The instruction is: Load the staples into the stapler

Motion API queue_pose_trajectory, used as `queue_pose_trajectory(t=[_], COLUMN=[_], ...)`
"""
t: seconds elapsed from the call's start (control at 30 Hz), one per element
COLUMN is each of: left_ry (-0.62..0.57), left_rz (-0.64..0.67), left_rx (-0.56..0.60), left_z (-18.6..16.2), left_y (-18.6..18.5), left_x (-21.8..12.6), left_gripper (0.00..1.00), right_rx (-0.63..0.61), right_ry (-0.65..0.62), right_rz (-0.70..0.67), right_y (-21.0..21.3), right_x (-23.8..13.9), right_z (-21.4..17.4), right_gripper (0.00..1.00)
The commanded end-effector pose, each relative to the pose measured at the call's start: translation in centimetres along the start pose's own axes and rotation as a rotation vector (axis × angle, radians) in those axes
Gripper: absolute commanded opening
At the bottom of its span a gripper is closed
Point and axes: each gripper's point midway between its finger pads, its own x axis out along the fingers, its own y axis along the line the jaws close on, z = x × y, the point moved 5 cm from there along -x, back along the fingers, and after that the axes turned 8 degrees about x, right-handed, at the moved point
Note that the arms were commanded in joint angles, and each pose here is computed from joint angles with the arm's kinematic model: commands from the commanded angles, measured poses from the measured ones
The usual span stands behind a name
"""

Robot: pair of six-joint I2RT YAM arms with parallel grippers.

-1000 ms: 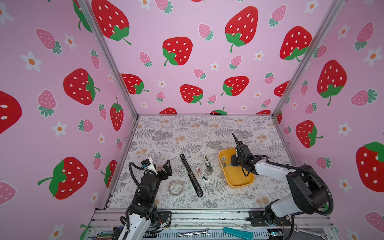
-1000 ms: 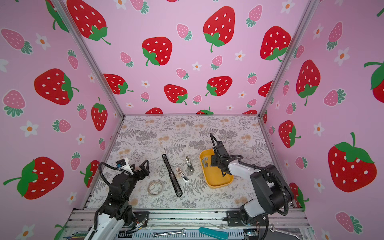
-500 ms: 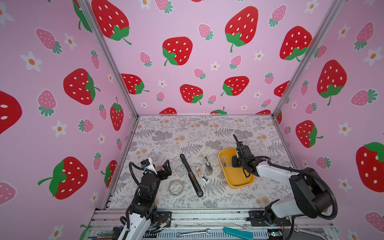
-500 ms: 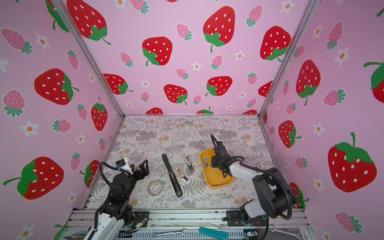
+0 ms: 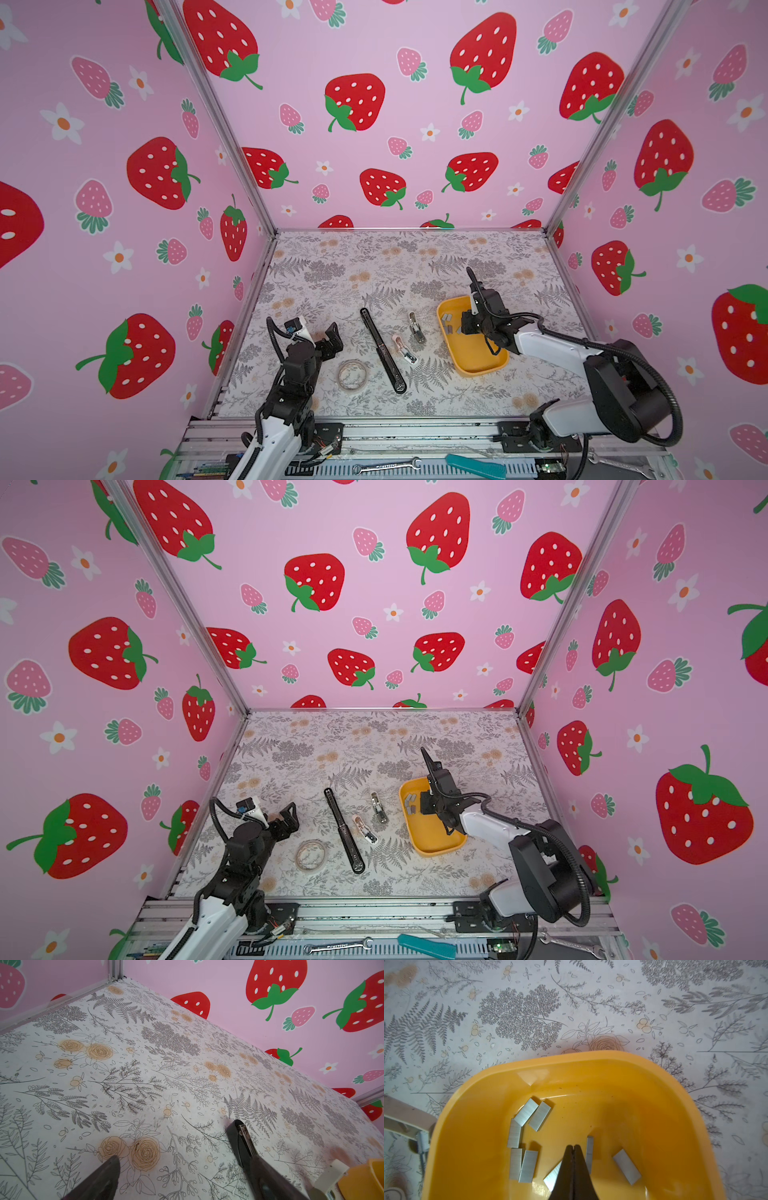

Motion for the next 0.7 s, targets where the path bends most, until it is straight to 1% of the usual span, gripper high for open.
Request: queue_pose_trajectory(t=[0.0, 0.1, 0.27, 0.53, 0.67], left_ry=[-0.066, -0.071, -0.078, -0.081, -0.087], left_rz=[0.009, 0.008, 0.009, 0.005, 0.002], left_rx=[-0.017, -0.018, -0.020, -0.021, -0.023], left_z=[2.1, 2.2, 2.2, 2.2, 2.2], left_y=[-0.4, -0.4, -0.3, -0.3, -0.3], left_x=[-0.3, -0.3, -0.4, -0.5, -0.6], left_gripper=[0.99, 0.99, 0.99, 0.99, 0.99], right_rx=[-0.017, -0.017, -0.006, -0.012, -0.009], right_ry=[0.022, 0.033, 0.027, 0.062, 0.061], right_rz=[-0.002, -0.015, -0.079, -0.079, -0.105], right_y=[0.5, 0.3, -0.6, -0.5, -0.9], right_x=[0.5, 0.8, 0.9, 1.8, 1.9], right_z=[0.3, 0.1, 0.0, -0.5, -0.6], right_gripper=[0.00, 0.00, 0.00, 0.00, 0.00])
